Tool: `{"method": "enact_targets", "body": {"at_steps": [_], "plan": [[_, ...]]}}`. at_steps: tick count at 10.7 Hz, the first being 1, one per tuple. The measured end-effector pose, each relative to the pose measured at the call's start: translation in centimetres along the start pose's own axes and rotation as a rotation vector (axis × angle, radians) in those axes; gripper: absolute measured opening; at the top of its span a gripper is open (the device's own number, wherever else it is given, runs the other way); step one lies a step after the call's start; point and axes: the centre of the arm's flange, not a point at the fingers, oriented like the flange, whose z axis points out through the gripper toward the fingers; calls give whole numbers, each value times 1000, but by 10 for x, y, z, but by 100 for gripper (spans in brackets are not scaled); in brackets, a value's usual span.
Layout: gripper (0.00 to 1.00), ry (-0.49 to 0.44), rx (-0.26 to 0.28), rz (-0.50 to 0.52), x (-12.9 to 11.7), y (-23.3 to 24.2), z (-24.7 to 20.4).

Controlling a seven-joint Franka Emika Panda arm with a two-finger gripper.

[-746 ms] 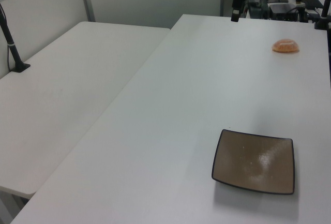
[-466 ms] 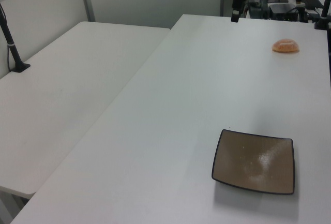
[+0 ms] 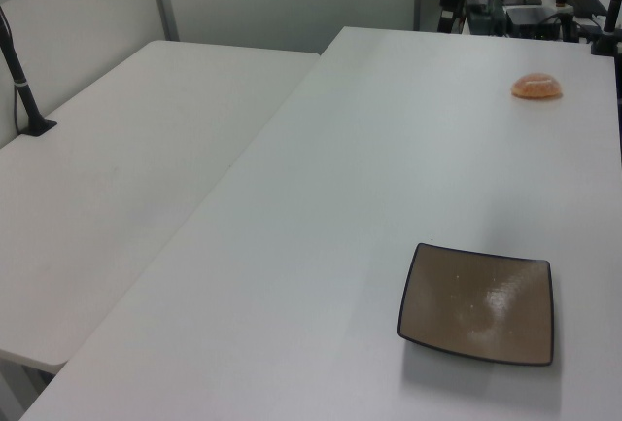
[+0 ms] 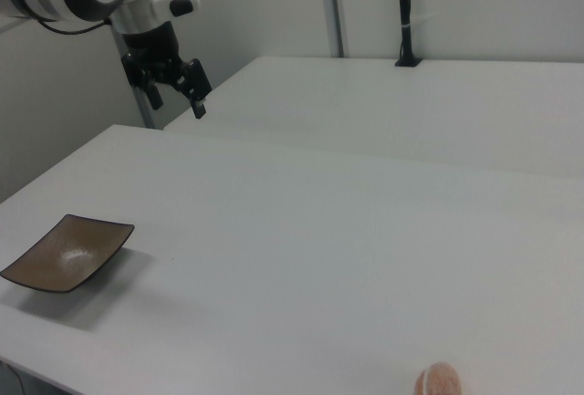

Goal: Bread is placed on a ceramic plate
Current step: 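Move the open gripper over to the orange bread roll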

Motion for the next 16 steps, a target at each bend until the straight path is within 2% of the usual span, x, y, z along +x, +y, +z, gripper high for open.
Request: {"method": "enact_targets", "body": {"at_steps": [2,5,7,12,16], "plan": [[100,7,-5,-22,-2,15,-5],[100,-112,-5,-174,-19,39,3],[100,-114,-11,-245,-30,88,-12],[100,-77,-25,-242,-67,248,-11],[100,-52,-61,-209,-90,327,49]]}}
